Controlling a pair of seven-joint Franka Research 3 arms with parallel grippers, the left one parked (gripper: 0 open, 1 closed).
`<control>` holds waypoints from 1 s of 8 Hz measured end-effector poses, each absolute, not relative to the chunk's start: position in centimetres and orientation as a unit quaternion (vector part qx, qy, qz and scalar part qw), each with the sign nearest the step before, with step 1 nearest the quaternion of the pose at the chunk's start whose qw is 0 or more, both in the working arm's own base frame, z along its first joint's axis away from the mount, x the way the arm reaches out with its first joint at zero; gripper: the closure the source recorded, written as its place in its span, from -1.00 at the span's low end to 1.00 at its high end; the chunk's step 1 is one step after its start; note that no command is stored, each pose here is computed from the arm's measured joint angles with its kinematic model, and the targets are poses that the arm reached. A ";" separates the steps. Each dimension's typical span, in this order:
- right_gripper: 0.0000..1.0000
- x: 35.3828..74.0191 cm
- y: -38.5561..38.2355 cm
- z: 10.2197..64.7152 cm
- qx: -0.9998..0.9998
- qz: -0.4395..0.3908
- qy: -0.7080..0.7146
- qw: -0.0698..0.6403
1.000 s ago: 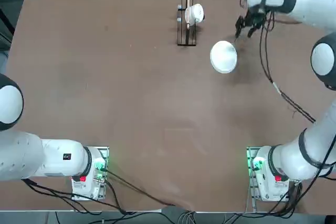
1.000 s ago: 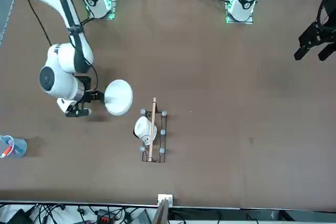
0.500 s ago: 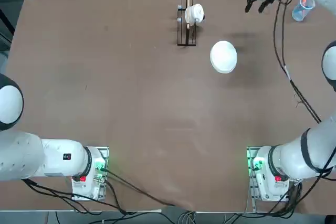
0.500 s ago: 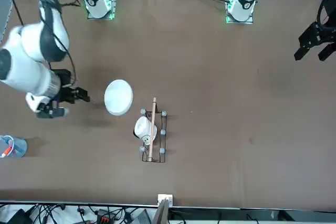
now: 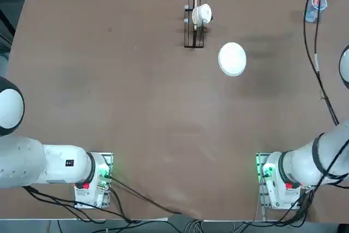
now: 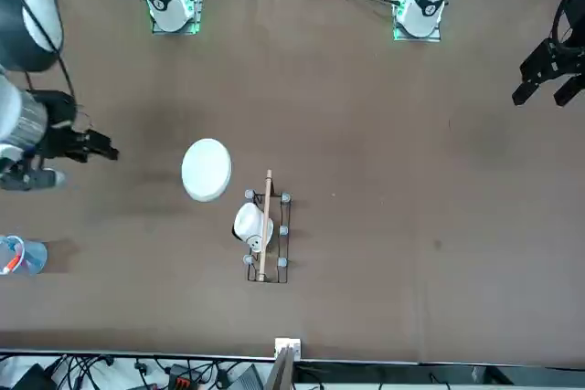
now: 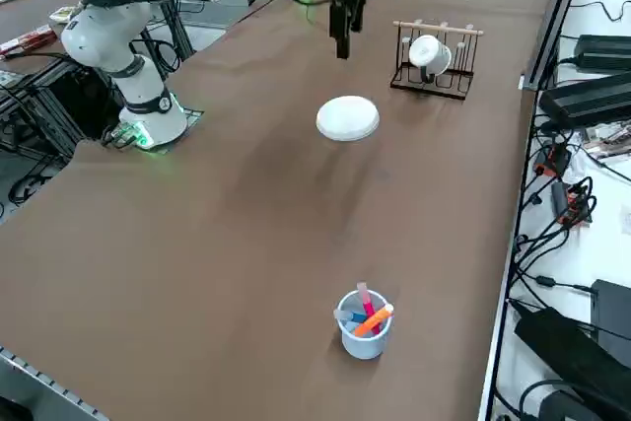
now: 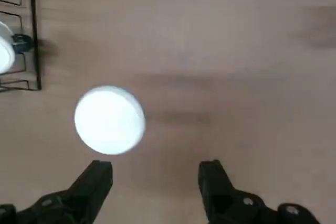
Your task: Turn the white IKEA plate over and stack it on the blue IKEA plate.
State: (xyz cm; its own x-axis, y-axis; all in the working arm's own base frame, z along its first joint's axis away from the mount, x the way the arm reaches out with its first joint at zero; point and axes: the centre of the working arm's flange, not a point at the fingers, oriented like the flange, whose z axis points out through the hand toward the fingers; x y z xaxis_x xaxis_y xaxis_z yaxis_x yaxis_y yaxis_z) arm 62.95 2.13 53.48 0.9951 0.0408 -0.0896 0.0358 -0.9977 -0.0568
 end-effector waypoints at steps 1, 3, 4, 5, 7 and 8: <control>-1.00 62.6 2.1 55.0 -0.998 0.053 -0.020 0.025; -1.00 61.9 1.9 57.9 -0.998 0.063 0.010 0.024; -1.00 61.6 1.8 58.9 -0.997 0.063 0.034 0.022; -1.00 61.4 1.8 59.6 -0.996 0.066 0.049 0.021; -1.00 61.2 1.7 60.2 -0.996 0.069 0.060 0.020; -1.00 61.2 1.6 60.2 -0.996 0.069 0.061 0.020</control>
